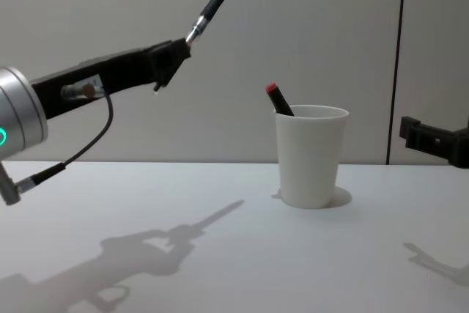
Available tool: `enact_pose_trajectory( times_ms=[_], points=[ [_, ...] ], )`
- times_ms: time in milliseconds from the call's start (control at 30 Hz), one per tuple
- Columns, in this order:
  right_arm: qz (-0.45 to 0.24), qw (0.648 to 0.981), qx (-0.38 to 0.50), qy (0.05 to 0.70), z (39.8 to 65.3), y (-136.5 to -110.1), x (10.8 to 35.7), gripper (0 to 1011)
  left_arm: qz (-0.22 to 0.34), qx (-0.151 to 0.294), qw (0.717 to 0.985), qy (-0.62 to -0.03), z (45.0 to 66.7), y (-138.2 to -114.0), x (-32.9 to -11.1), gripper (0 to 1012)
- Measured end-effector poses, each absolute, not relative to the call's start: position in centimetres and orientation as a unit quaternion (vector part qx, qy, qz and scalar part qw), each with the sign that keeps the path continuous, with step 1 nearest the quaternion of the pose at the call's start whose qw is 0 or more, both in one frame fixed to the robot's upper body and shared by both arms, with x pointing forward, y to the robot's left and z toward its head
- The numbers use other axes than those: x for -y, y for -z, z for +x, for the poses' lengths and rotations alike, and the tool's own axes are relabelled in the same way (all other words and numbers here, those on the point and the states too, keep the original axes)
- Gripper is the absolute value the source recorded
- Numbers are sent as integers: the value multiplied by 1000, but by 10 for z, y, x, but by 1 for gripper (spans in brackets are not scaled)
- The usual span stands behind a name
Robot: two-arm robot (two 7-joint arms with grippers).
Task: Place the pen into the pen holder.
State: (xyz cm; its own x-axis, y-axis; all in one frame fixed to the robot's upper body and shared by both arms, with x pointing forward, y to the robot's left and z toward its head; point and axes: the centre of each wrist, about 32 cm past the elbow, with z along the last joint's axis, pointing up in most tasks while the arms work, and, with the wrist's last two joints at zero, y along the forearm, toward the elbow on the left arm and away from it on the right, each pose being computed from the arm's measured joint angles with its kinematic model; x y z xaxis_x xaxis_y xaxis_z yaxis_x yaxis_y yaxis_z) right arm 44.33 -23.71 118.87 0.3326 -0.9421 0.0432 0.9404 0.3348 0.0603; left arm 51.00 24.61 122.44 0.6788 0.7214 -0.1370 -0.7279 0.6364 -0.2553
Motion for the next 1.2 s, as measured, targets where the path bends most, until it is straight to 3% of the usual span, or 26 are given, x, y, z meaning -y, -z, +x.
enact_pose_trajectory(
  times_ms=[533, 833, 1200],
  points=[
    [12, 816, 35, 577, 443, -1189, 237, 1001, -171, -13, 941, -293, 531, -1224, -239, 169],
    [12, 816, 35, 577, 443, -1189, 237, 1001, -147, -15, 961, -233, 552, -1225, -228, 169],
    [12, 816, 35, 577, 443, -1189, 237, 1001, -114, -5, 973, -200, 568, -1226, -217, 169]
  ],
)
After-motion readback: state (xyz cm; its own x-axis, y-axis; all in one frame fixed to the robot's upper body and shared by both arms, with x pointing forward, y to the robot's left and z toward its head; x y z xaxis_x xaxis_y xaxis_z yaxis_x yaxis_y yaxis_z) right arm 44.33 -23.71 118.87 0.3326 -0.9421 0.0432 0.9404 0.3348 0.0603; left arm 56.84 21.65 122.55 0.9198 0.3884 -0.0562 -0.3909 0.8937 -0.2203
